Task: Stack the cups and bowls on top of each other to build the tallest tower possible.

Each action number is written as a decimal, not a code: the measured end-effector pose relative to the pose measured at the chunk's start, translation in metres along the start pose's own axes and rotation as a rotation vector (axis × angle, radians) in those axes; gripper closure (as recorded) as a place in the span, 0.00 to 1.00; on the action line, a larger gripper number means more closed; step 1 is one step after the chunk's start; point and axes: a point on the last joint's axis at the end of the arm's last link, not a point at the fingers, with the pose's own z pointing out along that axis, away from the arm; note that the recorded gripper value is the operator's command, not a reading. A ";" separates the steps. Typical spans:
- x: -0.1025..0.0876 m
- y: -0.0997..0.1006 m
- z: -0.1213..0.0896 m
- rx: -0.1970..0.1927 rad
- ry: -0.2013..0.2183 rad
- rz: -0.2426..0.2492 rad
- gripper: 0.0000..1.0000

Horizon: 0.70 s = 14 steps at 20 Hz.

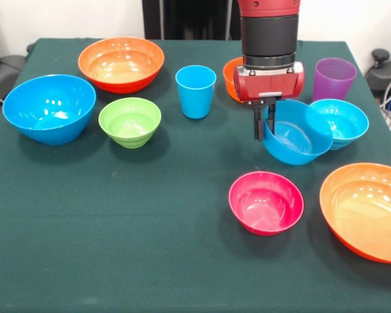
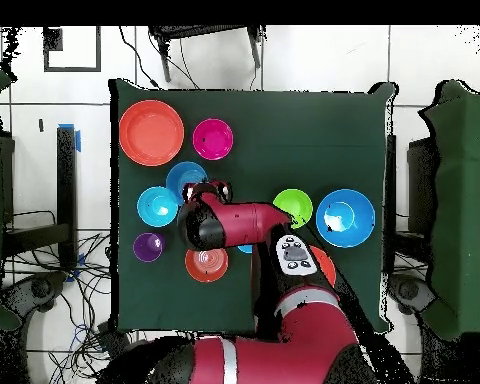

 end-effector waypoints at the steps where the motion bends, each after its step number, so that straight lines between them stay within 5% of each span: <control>1: 0.000 0.000 -0.001 0.000 0.003 0.000 1.00; 14: 0.004 0.000 -0.005 0.005 0.066 -0.002 1.00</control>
